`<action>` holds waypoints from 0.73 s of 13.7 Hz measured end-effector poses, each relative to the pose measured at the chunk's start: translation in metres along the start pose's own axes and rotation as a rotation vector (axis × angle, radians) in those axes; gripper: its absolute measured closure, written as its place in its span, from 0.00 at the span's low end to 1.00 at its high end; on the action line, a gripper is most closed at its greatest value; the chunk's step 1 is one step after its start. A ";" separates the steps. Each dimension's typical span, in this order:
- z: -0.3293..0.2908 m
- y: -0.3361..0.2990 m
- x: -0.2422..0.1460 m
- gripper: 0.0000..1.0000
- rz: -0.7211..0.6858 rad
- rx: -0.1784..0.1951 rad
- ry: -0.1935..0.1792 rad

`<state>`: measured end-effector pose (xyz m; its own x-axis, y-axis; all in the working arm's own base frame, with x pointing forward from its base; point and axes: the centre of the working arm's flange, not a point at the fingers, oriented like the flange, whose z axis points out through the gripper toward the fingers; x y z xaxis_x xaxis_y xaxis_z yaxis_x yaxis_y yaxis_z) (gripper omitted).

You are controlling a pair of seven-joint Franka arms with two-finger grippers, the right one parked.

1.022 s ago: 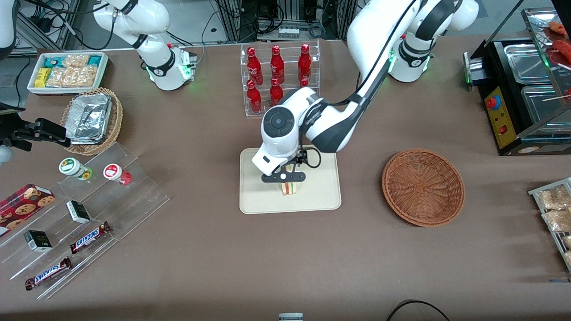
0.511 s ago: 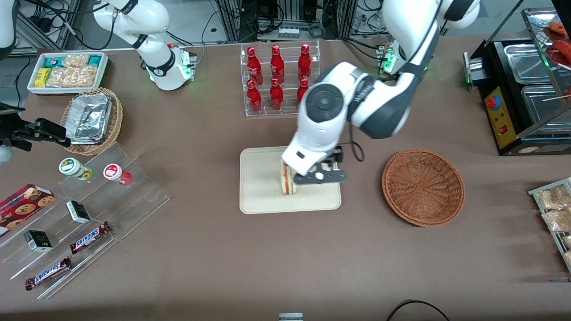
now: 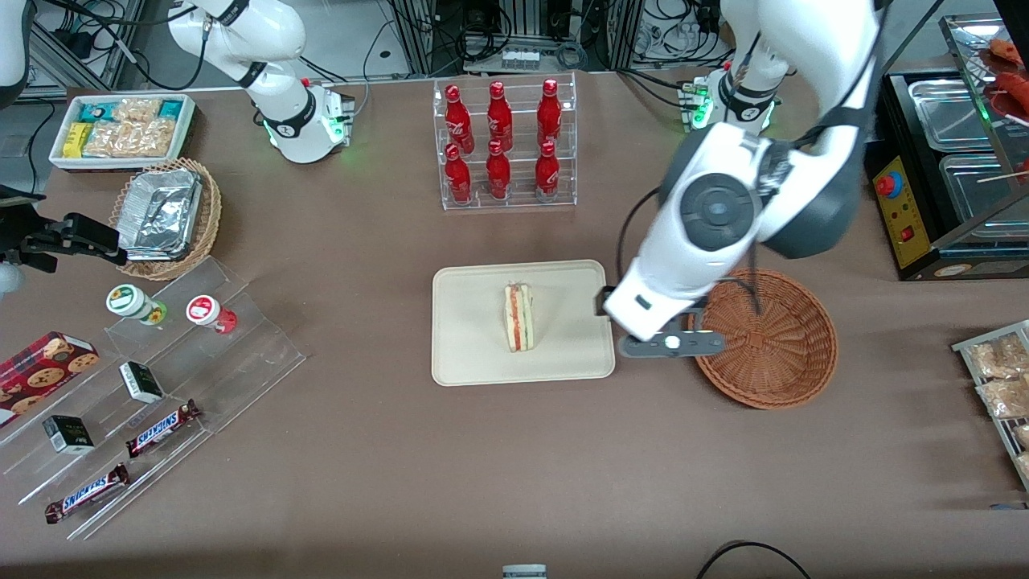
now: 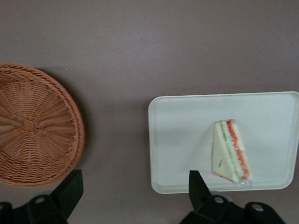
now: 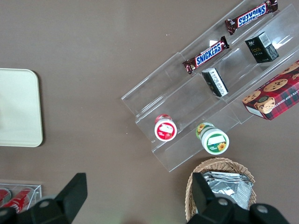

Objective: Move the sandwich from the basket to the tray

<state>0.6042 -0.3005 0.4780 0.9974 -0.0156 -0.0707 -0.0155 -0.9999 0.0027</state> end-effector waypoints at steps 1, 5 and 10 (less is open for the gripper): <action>-0.004 -0.025 -0.001 0.00 0.015 0.002 -0.007; -0.029 -0.119 -0.018 0.00 0.030 0.002 -0.018; -0.052 -0.201 -0.055 0.00 0.047 0.005 -0.069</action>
<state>0.5559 -0.0987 0.5337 0.9883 -0.0624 -0.1395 -0.0627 -0.9980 0.0027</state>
